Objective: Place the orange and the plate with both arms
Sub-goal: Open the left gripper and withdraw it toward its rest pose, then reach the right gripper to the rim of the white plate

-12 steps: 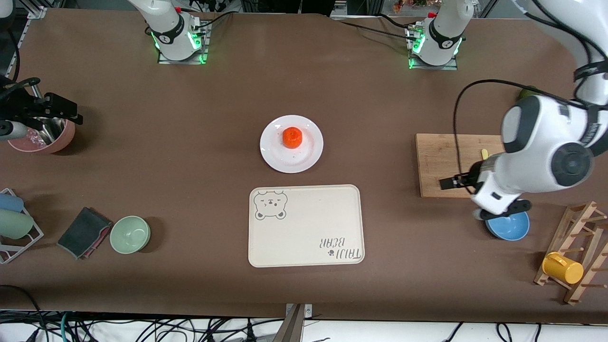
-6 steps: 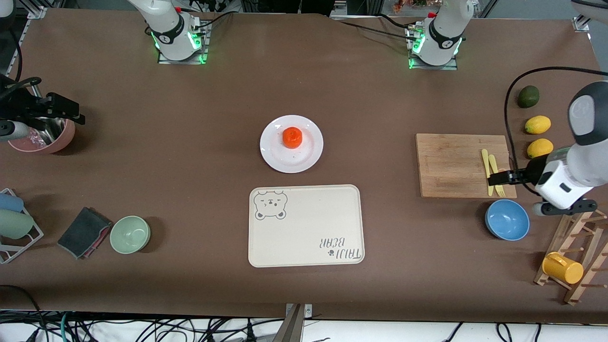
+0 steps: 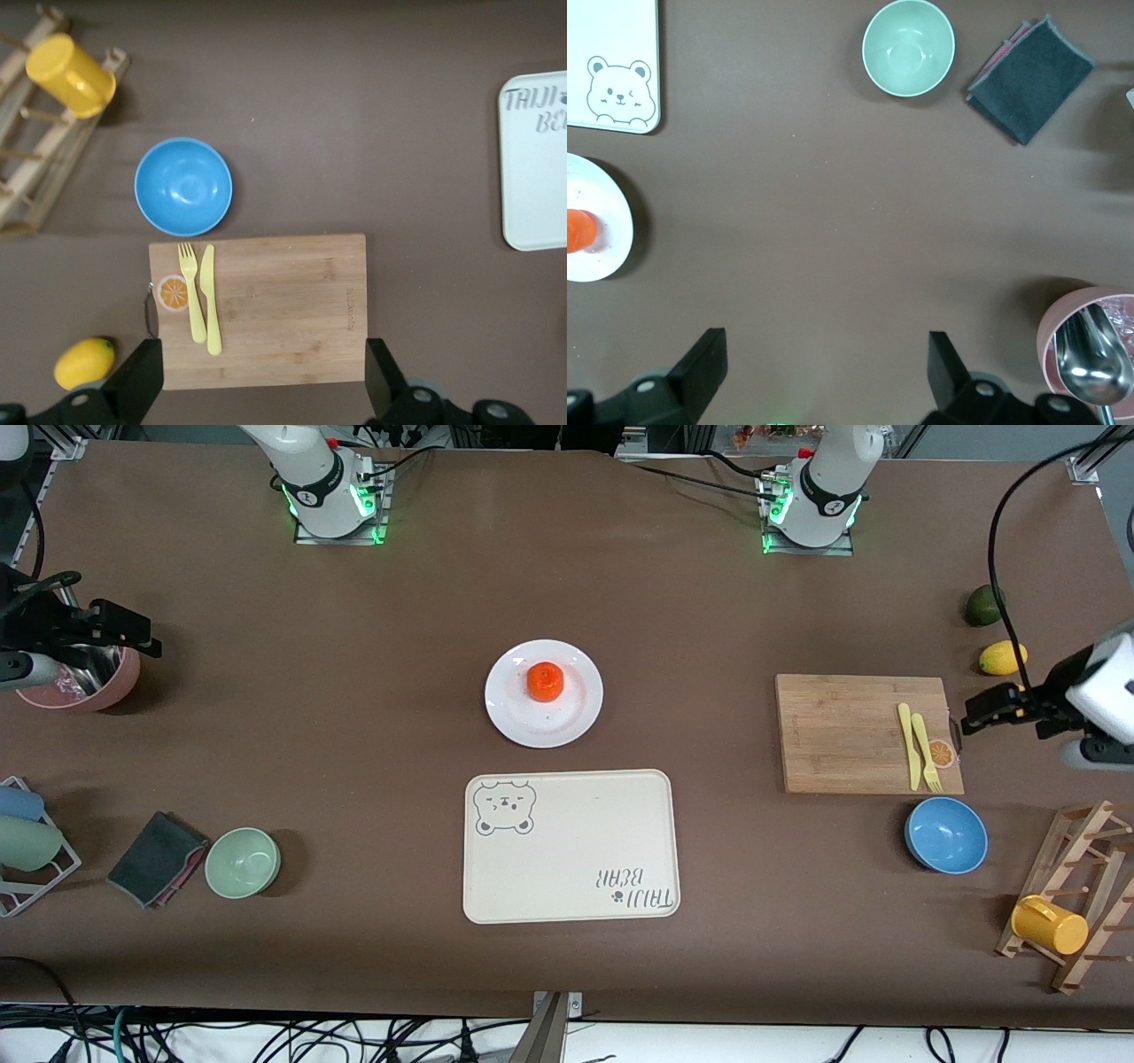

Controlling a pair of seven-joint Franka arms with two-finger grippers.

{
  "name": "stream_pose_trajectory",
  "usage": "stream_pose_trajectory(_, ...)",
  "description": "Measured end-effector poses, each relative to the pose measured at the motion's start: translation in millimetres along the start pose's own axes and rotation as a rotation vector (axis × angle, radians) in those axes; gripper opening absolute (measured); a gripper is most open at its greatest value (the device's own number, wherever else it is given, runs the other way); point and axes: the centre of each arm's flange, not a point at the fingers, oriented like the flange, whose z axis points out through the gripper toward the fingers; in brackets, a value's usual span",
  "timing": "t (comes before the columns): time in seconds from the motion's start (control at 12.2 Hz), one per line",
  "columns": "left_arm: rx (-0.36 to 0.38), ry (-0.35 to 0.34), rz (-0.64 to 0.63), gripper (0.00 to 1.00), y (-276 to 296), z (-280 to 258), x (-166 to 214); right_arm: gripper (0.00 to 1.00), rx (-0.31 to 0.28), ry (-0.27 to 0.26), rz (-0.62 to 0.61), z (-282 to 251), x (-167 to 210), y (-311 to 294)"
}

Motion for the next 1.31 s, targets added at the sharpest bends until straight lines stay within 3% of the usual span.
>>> stream_pose_trajectory(0.16,0.012,0.027,0.041,1.0,15.3,-21.3,-15.4,1.0,0.0,-0.001,0.0,0.3,-0.1,0.0)
stream_pose_trajectory(0.41,0.009,0.002,0.031,1.0,5.3,-12.9,-31.4,1.0,0.0,-0.002,0.0,0.7,-0.1,0.1)
stream_pose_trajectory(0.74,0.006,-0.033,0.033,1.0,1.5,11.4,-33.9,1.0,0.0,-0.002,0.006,-0.5,-1.7,3.9)
stream_pose_trajectory(1.31,-0.022,-0.004,0.034,1.0,4.4,-0.8,-34.5,1.0,0.006,-0.022,-0.009,11.3,2.2,-5.1)
